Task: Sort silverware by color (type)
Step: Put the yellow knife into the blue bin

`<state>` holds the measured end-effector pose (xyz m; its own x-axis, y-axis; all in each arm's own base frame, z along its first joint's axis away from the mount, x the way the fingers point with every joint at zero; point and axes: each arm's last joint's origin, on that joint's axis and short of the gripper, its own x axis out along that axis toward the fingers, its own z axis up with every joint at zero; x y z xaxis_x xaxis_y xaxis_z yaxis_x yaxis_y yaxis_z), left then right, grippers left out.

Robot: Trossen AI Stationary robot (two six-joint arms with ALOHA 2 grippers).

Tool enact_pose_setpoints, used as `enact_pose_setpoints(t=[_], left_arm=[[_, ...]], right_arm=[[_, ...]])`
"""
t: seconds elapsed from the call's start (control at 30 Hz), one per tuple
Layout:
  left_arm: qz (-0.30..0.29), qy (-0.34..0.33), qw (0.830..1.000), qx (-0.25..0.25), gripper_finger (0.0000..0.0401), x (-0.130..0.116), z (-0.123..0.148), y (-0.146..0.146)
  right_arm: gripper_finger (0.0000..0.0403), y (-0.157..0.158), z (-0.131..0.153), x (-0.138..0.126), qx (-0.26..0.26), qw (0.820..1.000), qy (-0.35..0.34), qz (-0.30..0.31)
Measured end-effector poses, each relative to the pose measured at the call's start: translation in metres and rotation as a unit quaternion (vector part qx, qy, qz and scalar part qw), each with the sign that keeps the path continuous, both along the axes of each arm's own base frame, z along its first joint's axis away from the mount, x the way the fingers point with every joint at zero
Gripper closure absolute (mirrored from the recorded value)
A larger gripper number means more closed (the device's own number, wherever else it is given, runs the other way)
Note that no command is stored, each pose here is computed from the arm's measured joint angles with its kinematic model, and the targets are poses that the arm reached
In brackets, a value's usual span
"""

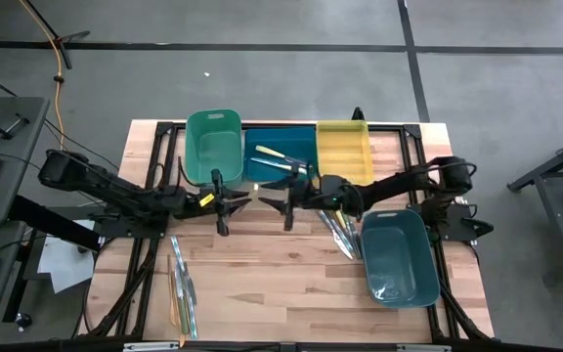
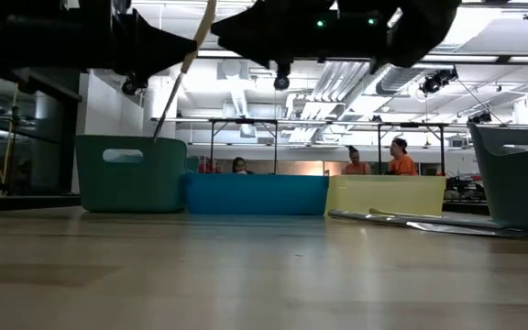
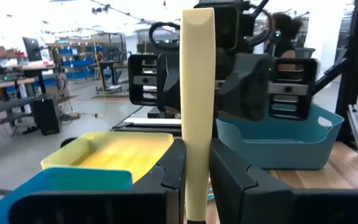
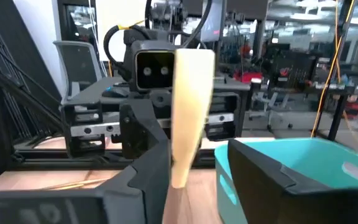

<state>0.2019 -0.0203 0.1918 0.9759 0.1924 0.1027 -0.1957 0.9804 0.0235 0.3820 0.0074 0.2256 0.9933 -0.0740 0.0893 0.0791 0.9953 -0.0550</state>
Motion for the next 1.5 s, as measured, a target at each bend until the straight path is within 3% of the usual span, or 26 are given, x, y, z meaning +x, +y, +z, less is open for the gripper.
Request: enact_pose_setpoints(t=[0.27, 0.57, 0.73, 1.03, 1.23, 1.5], left_arm=[[-0.006, -0.01, 1.0, -0.015, 0.0363, 0.005, -0.004, 0.001], [-0.02, -0.004, 1.0, -0.013, 0.0363, 0.022, -0.006, -0.002], [-0.013, 0.003, 1.0, -0.001, 0.0363, 0.026, -0.007, -0.002], [0.004, -0.011, 1.0, 0.002, 0.0363, 0.02, 0.0, -0.001], [0.004, -0.003, 1.0, 0.007, 0.0357, 0.02, -0.001, -0.001], [0.006, 0.001, 1.0, 0.011, 0.0272, 0.02, -0.002, -0.001]], right_arm=[[0.0199, 0.0, 0.001, 0.009, 0.023, 1.0, -0.002, 0.006], [0.0199, 0.001, 0.001, 0.009, 0.031, 0.999, -0.002, 0.019], [0.0226, 0.001, 0.0, 0.009, 0.032, 0.999, 0.002, 0.02], [0.0333, 0.001, 0.001, 0.009, 0.044, 0.999, 0.0, 0.027], [0.0335, 0.001, 0.0, 0.009, 0.051, 0.998, 0.003, 0.027], [0.0335, 0.001, -0.001, 0.009, 0.053, 0.998, 0.012, 0.029]])
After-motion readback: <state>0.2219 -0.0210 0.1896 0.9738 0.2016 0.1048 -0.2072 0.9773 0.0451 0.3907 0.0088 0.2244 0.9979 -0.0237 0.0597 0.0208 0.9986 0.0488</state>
